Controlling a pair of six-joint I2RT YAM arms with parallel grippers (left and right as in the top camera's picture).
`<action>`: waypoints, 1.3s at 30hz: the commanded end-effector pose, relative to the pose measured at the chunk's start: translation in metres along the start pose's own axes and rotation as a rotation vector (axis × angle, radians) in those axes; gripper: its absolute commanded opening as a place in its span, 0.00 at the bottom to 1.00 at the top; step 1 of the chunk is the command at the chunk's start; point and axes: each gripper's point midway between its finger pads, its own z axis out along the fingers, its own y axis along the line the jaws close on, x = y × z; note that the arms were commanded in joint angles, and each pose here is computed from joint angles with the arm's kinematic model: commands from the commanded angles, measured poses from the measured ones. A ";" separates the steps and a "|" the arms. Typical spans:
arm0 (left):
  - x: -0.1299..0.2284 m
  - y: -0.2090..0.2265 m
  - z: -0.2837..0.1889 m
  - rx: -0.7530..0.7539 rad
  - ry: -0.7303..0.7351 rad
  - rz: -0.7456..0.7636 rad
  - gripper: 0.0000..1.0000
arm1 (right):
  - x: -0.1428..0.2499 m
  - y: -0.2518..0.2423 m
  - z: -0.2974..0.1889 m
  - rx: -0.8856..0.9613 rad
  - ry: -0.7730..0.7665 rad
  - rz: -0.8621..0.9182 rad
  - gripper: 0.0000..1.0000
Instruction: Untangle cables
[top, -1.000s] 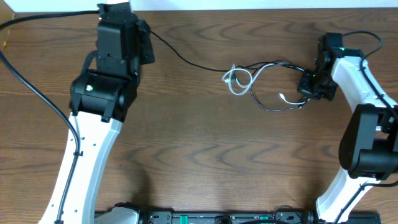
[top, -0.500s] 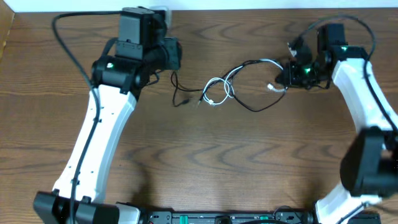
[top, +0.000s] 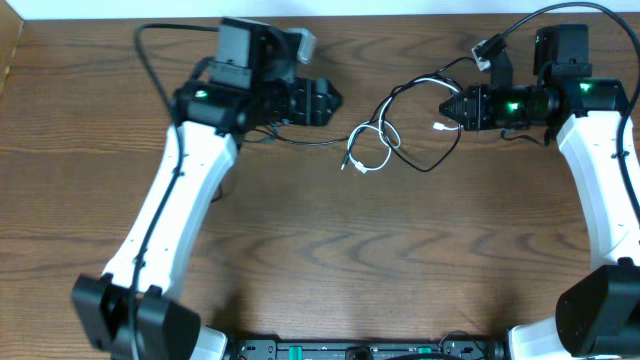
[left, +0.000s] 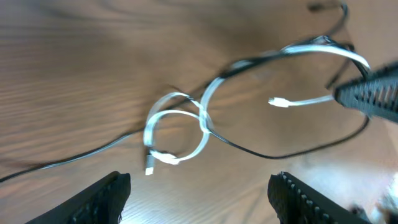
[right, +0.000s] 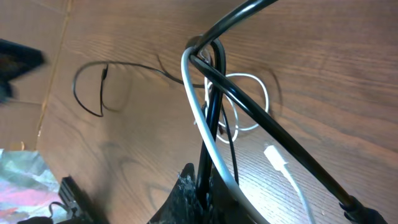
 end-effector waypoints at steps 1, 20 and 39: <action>0.006 -0.029 0.031 0.173 0.064 0.080 0.75 | -0.002 0.012 -0.002 -0.057 -0.002 -0.001 0.01; -0.029 -0.058 0.145 0.256 -0.134 0.333 0.68 | 0.002 0.011 -0.002 -0.055 0.013 0.011 0.01; -0.042 -0.030 0.115 0.232 -0.136 0.243 0.08 | 0.033 -0.117 -0.007 0.612 0.027 0.394 0.01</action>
